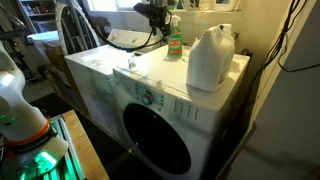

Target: Sit up the green bottle

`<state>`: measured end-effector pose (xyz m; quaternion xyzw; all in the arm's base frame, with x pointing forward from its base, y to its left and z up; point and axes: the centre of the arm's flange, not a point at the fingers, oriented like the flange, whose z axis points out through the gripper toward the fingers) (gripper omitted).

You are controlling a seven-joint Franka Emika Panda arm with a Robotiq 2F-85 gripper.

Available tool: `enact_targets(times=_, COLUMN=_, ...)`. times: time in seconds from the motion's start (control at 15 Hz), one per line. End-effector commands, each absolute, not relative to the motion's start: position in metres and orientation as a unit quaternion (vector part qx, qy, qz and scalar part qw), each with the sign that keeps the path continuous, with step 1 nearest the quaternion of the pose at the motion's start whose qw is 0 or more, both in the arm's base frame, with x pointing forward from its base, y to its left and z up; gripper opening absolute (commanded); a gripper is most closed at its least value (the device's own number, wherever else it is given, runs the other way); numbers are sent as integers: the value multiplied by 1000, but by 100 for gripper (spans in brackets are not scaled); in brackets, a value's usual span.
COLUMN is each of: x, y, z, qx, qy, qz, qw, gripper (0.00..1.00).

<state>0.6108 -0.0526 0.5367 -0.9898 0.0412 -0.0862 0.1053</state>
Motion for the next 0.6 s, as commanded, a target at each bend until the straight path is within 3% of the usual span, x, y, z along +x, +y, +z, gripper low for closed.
enact_targets(times=0.0, x=568, y=-55, z=519, qx=-992, qy=102, qz=-13, qw=75, gripper=100)
enact_targets(times=0.53, x=581, y=-55, z=519, qx=-992, qy=102, qz=-6, qw=73, gripper=100)
